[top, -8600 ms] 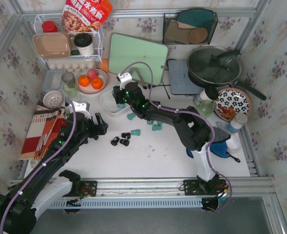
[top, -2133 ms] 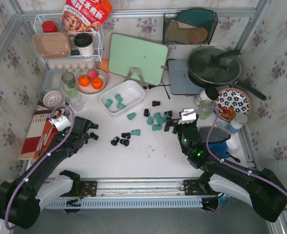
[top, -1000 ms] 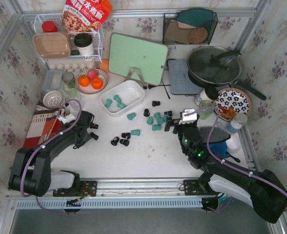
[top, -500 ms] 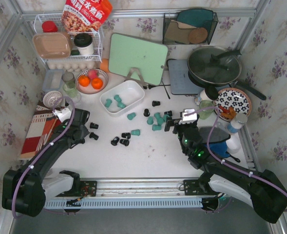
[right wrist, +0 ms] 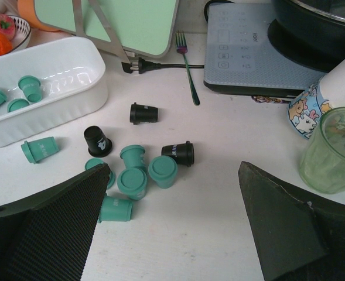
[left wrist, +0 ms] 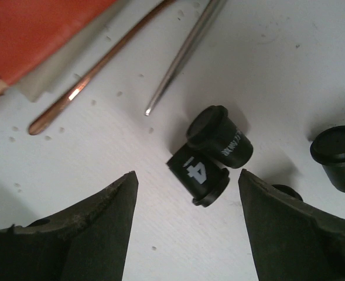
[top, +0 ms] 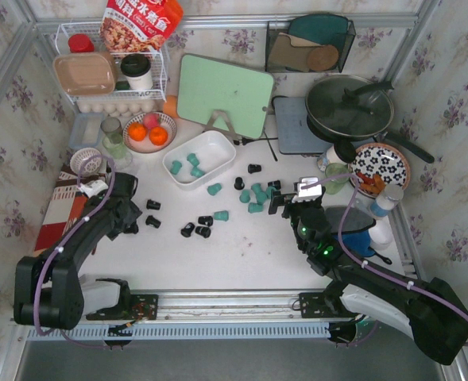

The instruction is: Mix the coffee capsules in the storage basket

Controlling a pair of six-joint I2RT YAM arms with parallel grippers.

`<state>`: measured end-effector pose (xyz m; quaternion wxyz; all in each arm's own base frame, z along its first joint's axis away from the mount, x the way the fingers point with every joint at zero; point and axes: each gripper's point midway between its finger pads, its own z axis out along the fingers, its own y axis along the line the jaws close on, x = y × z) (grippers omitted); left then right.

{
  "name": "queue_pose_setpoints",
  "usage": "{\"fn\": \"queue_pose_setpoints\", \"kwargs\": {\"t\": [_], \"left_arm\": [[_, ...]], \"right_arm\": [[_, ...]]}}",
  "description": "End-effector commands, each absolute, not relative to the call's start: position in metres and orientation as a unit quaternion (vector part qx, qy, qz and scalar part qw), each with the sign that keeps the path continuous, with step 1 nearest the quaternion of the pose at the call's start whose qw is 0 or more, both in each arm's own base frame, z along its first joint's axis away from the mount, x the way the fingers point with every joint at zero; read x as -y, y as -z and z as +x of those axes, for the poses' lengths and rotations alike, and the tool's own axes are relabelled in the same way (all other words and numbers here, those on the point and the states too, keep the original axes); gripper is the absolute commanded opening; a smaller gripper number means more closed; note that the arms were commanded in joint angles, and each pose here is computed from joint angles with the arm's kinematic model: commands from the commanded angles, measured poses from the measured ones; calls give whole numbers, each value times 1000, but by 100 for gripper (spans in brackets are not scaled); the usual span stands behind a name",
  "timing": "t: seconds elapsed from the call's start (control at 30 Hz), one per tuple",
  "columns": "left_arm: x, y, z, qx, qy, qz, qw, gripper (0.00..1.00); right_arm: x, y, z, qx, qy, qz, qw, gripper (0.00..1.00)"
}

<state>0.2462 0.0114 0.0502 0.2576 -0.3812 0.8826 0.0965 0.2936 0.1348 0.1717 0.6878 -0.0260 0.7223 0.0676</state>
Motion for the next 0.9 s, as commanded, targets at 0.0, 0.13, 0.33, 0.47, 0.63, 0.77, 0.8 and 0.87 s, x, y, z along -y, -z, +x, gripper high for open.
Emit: {"fn": "queue_pose_setpoints", "kwargs": {"t": [0.0, 0.13, 0.33, 0.47, 0.63, 0.77, 0.8, 0.87], "left_arm": [[5, -36, 260, -882, -55, -402, 240, 69], [6, -19, 253, -881, -68, -420, 207, 63], [1, -6, 237, -877, -98, -435, 176, 56], [3, -6, 238, -886, -92, -419, 177, 42], [8, -14, 242, -894, -79, -402, 181, 37], [14, -47, 250, -893, -60, -385, 225, 34], [16, -56, 252, -893, -56, -378, 238, 34], [23, -76, 257, -892, -42, -363, 265, 32]], "right_arm": [[-135, -179, 294, -717, -74, -17, 693, 100], [-134, -179, 294, -716, -73, -17, 694, 100], [-135, -179, 294, -717, -75, -18, 693, 100], [-136, -178, 295, -718, -74, -19, 692, 100], [-135, -177, 295, -719, -72, -20, 691, 100], [-136, -177, 295, -719, -72, -20, 691, 100], [-136, -177, 295, -719, -73, -19, 691, 100], [-136, -177, 295, -719, -74, -19, 691, 100]]}}
